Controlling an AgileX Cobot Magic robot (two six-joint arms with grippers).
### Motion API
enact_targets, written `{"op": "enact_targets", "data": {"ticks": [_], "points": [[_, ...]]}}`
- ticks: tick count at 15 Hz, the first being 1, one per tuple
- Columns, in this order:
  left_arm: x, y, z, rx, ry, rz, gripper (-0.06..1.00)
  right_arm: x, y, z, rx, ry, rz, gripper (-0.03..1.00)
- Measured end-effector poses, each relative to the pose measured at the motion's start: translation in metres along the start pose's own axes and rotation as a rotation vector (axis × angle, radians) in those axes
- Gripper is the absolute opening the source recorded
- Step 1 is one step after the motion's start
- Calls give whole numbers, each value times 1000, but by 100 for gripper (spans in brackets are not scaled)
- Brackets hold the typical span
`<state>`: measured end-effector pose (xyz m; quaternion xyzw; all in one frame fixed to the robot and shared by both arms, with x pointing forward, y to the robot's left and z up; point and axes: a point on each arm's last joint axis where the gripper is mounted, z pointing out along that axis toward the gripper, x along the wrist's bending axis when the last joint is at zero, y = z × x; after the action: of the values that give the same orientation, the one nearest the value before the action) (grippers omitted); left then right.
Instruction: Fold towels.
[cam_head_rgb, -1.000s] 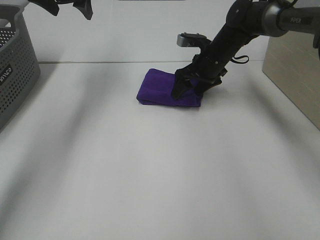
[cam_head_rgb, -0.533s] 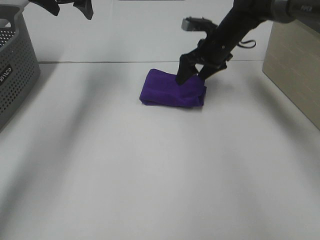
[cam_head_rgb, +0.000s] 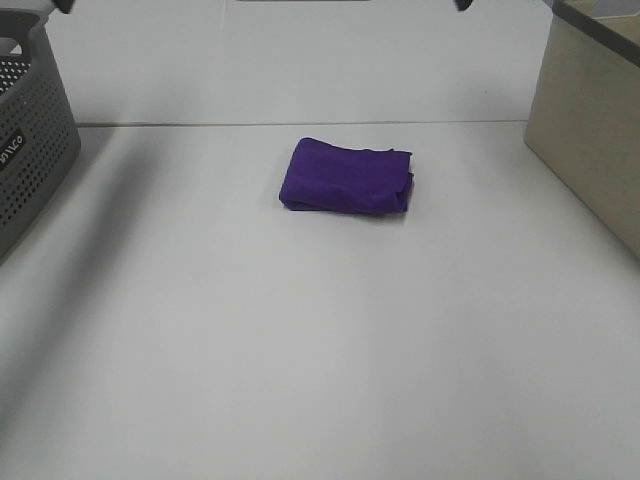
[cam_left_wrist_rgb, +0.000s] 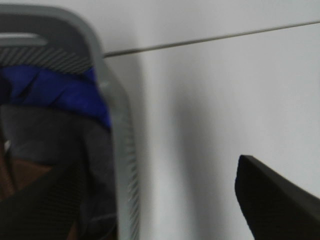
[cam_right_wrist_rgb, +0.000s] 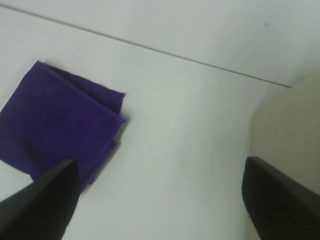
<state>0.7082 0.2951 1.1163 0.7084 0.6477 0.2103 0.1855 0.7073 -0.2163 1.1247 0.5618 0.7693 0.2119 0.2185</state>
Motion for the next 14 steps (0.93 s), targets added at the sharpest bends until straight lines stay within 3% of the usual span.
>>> {"op": "enact_targets", "data": {"ticks": [2,5,10,14], "points": [[24,-26,-36,37,37,5,76,-39,-5,-31,-40,-63,75,85],[23,-72,-98,33,50,28,76,-75,-49,-81,12,-102,206,85],[6,-185,-206,-173,83,-19,76,-24,-189,-193,51,-104,228,85],[-5,-265,-240,-443,128,-8,76,20,-305,-253,-125,-140,219,85]]}}
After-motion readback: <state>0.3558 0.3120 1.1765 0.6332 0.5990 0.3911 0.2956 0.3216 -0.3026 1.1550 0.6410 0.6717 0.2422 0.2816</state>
